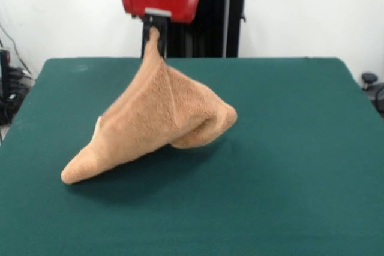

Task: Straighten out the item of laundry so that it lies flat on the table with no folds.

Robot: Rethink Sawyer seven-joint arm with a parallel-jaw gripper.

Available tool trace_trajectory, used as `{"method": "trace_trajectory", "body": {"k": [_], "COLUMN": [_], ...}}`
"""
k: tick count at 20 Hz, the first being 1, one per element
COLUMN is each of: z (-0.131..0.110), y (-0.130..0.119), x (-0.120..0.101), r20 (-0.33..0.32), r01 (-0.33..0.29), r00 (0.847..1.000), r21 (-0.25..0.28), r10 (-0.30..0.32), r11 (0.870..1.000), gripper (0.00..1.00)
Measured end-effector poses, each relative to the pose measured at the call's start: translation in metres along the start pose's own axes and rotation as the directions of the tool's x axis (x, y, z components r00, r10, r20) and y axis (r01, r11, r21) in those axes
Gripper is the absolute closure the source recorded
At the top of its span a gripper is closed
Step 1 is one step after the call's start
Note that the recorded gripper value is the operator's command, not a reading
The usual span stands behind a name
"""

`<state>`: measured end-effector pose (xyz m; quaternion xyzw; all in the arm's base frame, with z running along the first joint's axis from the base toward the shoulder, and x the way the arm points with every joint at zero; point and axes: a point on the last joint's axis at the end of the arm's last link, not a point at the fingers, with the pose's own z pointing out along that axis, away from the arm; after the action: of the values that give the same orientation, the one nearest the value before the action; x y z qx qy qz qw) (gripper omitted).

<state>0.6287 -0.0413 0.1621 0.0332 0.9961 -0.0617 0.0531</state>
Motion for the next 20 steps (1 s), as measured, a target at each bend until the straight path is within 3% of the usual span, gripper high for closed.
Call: {"method": "trace_trajectory", "body": {"k": [13, 18, 20], "z": [-0.065, -0.105, -0.133], "y": [-0.005, -0.008, -0.01], "x": [-0.002, -0.008, -0.016], "r20": [-0.047, -0.13, -0.178], "r01": [-0.011, -0.014, -0.017], "r00": [0.999, 0.991, 0.984], "r21": [-0.006, -0.016, -0.021], "r10": [0.011, 0.012, 0.013], "r11": [1.0, 1.0, 1.0], "gripper": [1.0, 1.0, 1.0]}}
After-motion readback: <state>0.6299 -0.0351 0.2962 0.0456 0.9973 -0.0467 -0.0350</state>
